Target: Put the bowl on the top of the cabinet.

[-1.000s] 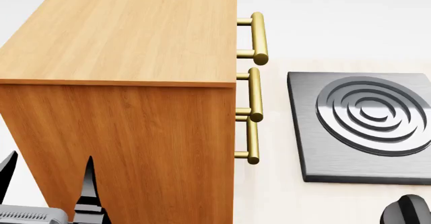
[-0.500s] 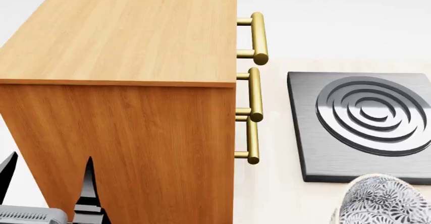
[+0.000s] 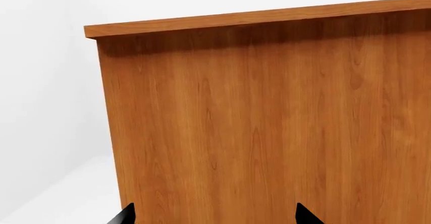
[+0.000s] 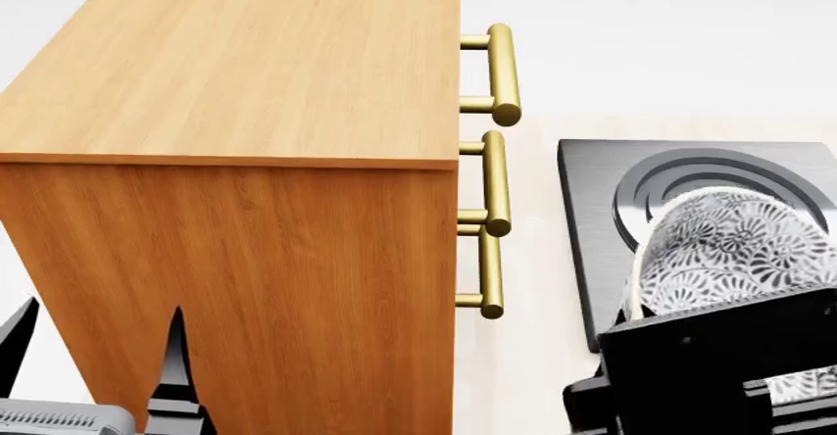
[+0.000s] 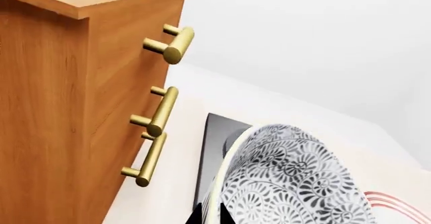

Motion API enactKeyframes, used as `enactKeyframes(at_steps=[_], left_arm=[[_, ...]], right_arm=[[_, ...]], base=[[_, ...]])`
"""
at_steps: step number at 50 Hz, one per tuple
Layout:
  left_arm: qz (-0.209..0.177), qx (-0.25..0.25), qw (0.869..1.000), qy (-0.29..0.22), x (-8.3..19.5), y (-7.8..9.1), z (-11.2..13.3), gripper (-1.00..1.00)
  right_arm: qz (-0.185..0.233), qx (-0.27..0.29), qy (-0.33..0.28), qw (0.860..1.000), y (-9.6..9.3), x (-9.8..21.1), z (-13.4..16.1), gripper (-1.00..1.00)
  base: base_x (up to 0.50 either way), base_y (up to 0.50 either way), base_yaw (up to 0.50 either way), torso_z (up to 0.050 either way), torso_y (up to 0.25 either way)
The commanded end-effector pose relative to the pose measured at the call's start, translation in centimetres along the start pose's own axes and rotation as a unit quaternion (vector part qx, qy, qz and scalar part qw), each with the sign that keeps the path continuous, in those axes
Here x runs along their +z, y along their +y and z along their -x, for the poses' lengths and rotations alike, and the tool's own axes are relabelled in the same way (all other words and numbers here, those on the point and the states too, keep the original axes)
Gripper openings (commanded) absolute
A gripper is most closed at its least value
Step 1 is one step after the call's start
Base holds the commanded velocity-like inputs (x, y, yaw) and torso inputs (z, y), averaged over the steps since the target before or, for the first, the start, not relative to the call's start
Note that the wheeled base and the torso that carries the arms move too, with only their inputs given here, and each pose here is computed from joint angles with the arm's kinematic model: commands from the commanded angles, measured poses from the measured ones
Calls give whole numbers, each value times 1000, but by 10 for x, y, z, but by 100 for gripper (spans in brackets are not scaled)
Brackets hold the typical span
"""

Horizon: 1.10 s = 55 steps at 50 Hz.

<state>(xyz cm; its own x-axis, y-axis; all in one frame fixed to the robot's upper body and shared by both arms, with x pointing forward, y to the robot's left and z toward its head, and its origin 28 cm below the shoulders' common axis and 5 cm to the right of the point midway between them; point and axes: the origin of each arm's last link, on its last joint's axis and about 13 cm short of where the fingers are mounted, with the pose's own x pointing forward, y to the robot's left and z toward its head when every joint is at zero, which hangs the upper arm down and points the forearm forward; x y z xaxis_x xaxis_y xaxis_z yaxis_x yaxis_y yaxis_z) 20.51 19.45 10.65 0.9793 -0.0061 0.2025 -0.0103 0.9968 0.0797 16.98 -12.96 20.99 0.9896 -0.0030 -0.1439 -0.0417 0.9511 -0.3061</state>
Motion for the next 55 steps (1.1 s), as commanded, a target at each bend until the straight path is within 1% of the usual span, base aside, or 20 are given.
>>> enactKeyframes(at_steps=[1,6,15,22,27,34,37,38,41,48,55], left_arm=[[0,0,1000,2,-2,0,-1,100],[1,-1,1000,2,-2,0,-1,100],[3,0,1000,4,-4,1,-1,100],[4,-2,1000,5,-5,1,-1,100],[5,-2,1000,4,-4,2,-2,100],[5,-6,1000,4,-5,-1,-3,100],[4,-7,1000,5,-5,-1,-3,100],[4,-7,1000,5,-6,-1,-3,100],[4,-7,1000,6,-6,-1,-4,100],[4,-10,1000,8,-7,-3,-4,100],[4,-10,1000,10,-8,-4,-4,100]], right_arm=[[16,-16,-38,999,-7,43,-13,-100],[22,-16,-53,998,-8,65,-19,-100],[28,-22,-63,997,-7,85,-34,-100],[35,-25,-77,996,-7,117,-42,-100],[39,-26,-85,995,-6,133,-46,-100],[62,-23,-110,992,-4,163,-46,-100],[50,-25,-124,991,-5,178,-44,-100],[38,-29,-134,990,-7,187,-42,-100],[23,-28,-142,989,-8,200,-38,-100],[21,-35,-165,985,-5,233,-26,-100],[23,-27,-176,984,2,247,-21,-100]], base=[[0,0,0,0,0],[0,0,0,0,0],[0,0,0,0,1],[0,0,0,0,0],[0,0,0,0,0],[0,0,0,0,1],[0,0,0,0,0],[0,0,0,0,0],[0,0,0,0,0],[0,0,0,0,0],[0,0,0,0,1]])
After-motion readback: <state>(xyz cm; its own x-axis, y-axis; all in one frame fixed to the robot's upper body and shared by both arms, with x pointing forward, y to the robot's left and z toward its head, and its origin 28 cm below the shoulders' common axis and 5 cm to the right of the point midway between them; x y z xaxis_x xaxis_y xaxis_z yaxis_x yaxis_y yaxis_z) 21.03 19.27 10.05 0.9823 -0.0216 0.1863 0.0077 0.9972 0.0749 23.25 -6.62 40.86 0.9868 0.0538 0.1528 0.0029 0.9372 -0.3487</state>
